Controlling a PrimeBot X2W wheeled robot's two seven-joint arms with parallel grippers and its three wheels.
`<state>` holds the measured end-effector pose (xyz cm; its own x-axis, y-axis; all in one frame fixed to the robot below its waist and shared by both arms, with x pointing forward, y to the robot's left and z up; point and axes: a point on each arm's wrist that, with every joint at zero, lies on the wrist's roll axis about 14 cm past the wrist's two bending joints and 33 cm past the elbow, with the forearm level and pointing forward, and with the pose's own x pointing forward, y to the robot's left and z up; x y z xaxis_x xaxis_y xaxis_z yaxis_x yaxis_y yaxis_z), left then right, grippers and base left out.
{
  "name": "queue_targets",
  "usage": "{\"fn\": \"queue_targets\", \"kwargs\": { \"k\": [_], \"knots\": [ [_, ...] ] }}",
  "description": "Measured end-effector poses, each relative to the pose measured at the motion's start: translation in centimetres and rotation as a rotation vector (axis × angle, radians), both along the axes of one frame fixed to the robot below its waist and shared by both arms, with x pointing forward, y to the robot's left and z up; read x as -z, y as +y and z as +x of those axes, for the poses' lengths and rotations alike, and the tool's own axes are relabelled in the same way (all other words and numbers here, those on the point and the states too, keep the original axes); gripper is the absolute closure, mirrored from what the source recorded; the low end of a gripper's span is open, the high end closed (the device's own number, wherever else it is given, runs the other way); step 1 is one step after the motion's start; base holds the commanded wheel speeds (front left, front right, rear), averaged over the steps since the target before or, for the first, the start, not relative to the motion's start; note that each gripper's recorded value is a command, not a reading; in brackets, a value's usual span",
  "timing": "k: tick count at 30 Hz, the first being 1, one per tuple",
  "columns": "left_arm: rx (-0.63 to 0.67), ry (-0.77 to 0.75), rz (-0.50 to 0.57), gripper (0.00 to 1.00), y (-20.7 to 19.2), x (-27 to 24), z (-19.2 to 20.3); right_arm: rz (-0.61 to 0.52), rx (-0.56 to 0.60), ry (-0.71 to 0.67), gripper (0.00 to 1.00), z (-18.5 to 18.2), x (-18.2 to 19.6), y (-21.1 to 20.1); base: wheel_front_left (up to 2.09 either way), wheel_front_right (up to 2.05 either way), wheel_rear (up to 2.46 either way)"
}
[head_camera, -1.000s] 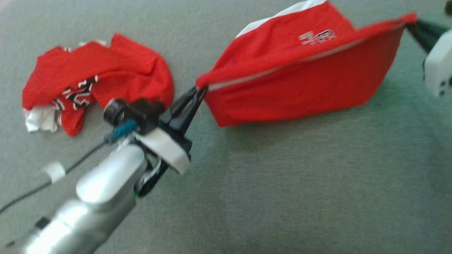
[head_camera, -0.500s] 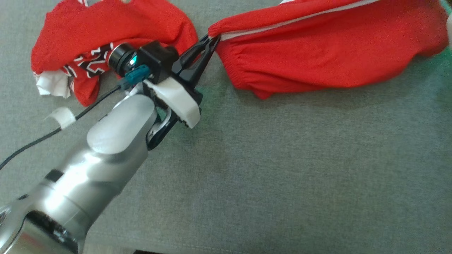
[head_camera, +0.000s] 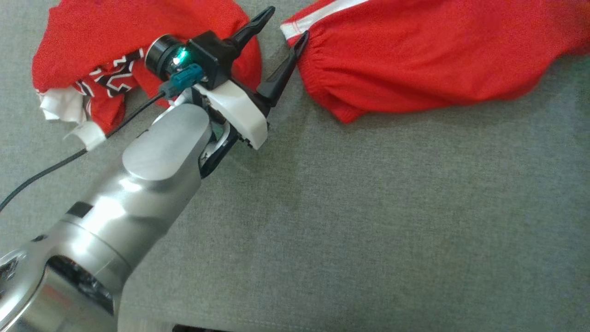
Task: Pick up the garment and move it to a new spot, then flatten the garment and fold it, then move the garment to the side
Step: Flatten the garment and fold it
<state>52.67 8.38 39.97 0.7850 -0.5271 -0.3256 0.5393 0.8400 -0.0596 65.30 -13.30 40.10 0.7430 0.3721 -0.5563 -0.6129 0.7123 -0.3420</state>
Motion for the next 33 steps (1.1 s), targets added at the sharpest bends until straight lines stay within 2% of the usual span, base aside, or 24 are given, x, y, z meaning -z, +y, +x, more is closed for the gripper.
{"fn": "queue_targets", "kwargs": {
  "k": [3, 10, 17, 19, 22, 25, 29, 33],
  "knots": [
    [-0.007, -0.028, -0.015, 0.0, 0.0, -1.1, 0.3, 0.042, 0.023, -0.059, 0.0, 0.4, -1.5, -0.4, 0.0, 0.0, 0.0],
    [-0.129, -0.191, -0.155, 0.0, 0.7, -8.2, 1.7, 0.29, 0.121, -0.249, 0.0, 0.3, -7.9, -1.0, 0.0, 0.0, 0.0],
    [-0.258, -0.278, -0.258, 0.0, 2.5, -11.3, -1.5, 0.466, 0.22, -0.269, 0.0, -3.5, -10.0, -1.2, 0.0, 0.0, 0.0],
    [-0.309, -0.31, -0.294, 0.0, 3.4, -12.4, -3.0, 0.58, 0.258, -0.318, 0.0, -4.8, -12.6, -1.3, 0.0, 0.0, 0.0],
    [-0.329, -0.323, -0.304, 0.0, 3.8, -12.6, -4.2, 0.645, 0.277, -0.348, 0.0, -5.9, -13.8, -1.3, 0.0, 0.0, 0.0],
    [-0.361, -0.322, -0.314, 0.0, 4.3, -12.2, -6.1, 0.707, 0.301, -0.361, 0.0, -8.7, -13.7, -0.9, 0.0, 0.0, 0.0],
    [-0.374, -0.311, -0.314, 0.0, 4.2, -11.4, -8.6, 0.726, 0.338, -0.337, 0.0, -13.5, -11.0, -0.3, 0.0, 0.0, 0.0],
    [-0.399, -0.303, -0.361, 0.0, 3.8, -11.2, -10.7, 0.779, 0.41, -0.315, 0.0, -18.2, -8.9, 0.4, 0.0, 0.0, 0.0]
  ]
}}
